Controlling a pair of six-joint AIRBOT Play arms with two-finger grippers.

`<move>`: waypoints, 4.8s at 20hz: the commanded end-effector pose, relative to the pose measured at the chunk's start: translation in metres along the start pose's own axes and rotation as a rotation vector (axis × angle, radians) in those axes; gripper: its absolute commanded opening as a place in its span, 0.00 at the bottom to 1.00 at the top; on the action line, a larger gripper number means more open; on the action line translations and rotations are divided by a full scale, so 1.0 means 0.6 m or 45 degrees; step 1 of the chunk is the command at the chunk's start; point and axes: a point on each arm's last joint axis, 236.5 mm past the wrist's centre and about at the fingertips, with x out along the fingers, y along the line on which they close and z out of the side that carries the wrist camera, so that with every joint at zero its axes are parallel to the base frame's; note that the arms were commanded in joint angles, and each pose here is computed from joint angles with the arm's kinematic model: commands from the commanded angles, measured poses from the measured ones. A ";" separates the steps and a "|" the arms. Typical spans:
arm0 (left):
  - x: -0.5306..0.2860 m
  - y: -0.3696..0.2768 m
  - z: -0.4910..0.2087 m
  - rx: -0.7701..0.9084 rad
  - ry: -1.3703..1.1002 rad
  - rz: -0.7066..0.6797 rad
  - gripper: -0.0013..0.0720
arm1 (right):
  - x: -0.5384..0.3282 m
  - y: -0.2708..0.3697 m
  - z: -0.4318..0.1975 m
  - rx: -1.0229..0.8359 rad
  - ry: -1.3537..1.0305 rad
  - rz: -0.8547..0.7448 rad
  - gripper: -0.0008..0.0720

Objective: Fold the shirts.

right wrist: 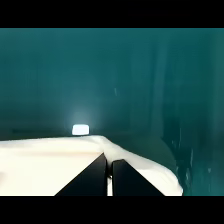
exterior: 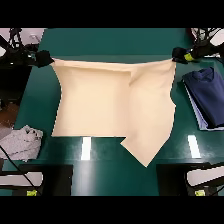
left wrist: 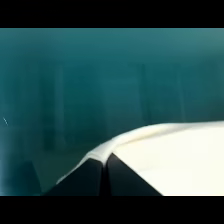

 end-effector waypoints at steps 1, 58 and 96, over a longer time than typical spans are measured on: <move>0.028 0.028 0.000 0.019 -0.019 0.046 0.05 | 0.007 -0.002 0.041 -0.010 -0.136 -0.005 0.03; -0.152 0.009 -0.477 -0.180 0.885 -0.016 0.05 | -0.168 -0.081 -0.602 0.243 0.998 0.012 0.46; -0.139 -0.072 -0.242 -0.083 0.116 0.040 0.05 | -0.163 -0.038 -0.315 -0.073 0.494 -0.040 0.03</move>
